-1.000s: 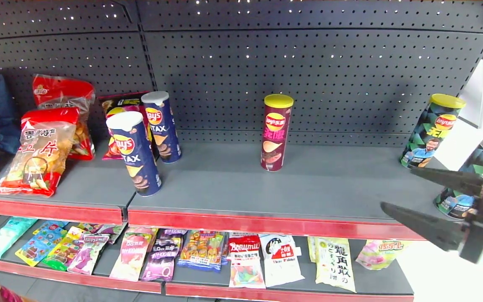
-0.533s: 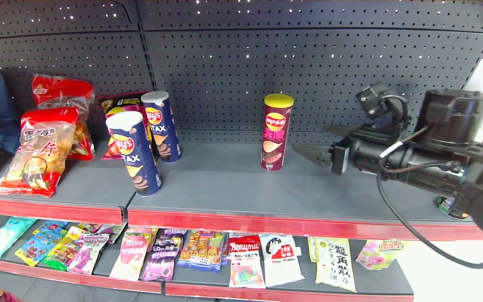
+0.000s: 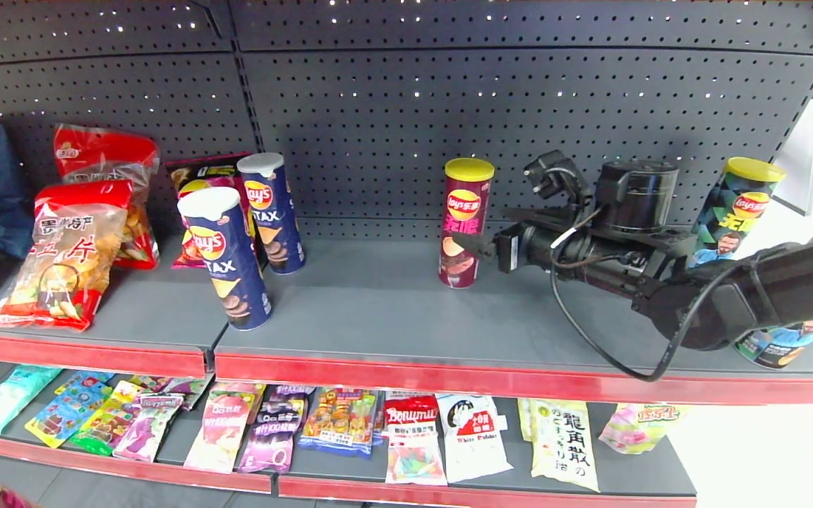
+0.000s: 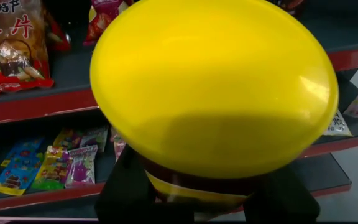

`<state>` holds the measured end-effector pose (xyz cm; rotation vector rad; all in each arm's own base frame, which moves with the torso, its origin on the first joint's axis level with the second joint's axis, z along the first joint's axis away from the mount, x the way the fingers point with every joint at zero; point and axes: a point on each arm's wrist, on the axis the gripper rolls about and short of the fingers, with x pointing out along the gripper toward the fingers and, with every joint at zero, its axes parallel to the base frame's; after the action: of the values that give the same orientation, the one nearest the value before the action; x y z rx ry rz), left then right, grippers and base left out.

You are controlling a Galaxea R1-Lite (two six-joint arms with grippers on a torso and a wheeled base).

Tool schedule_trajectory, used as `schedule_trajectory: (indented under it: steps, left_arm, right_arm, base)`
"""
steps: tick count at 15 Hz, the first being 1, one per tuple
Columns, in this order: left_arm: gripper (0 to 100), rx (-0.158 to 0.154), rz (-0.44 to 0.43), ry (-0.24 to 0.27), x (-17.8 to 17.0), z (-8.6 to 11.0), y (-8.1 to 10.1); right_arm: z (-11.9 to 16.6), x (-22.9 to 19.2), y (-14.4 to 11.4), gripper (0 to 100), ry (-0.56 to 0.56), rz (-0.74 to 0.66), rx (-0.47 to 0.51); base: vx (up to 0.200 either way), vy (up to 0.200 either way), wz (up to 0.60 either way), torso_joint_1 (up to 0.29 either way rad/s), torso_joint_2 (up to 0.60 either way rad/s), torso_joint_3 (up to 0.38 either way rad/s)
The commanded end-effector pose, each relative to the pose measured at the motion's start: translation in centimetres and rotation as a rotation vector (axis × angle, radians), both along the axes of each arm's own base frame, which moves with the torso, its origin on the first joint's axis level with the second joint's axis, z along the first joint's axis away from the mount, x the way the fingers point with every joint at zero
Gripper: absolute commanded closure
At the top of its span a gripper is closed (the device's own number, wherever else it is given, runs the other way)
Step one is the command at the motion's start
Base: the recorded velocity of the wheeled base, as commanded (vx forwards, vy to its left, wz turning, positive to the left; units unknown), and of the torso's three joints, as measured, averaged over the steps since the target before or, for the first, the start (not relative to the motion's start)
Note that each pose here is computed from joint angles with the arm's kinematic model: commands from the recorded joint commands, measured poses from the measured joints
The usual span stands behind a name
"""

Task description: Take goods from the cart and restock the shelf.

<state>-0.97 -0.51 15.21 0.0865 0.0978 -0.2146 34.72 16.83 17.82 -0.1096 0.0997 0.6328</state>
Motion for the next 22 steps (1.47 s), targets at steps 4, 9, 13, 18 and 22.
schedule_trajectory:
  steps: [4,9,13,18,22]
  left_arm:
    - [100,0.000,0.002,-0.009,-0.1,0.0,0.0]
    - [100,0.002,0.008,-0.019,-0.3,-0.1,0.0]
    - [100,0.004,0.008,-0.019,-0.3,-0.1,0.0]
    - [100,0.005,0.017,-0.010,-0.3,-0.4,0.0]
    - [100,0.005,0.017,-0.007,-0.4,-1.0,0.0]
  right_arm:
    - [-1.2,2.8,0.3,0,-0.002,-0.039,0.000]
    - [-1.1,4.3,0.9,0,-0.029,-0.039,0.013]
    - [-1.6,5.1,1.4,0,-0.031,-0.034,0.014]
    - [-1.1,6.3,2.1,0,-0.065,-0.030,0.028]
    - [-1.1,6.6,3.0,0,-0.076,-0.019,0.036]
  base:
    - [0.000,0.000,0.00,0.000,0.00,0.000]
    - [0.000,0.000,0.00,0.000,0.00,0.000]
    - [0.000,0.000,0.00,0.000,0.00,0.000]
    - [0.000,0.000,0.00,0.000,0.00,0.000]
    - [0.000,0.000,0.00,0.000,0.00,0.000]
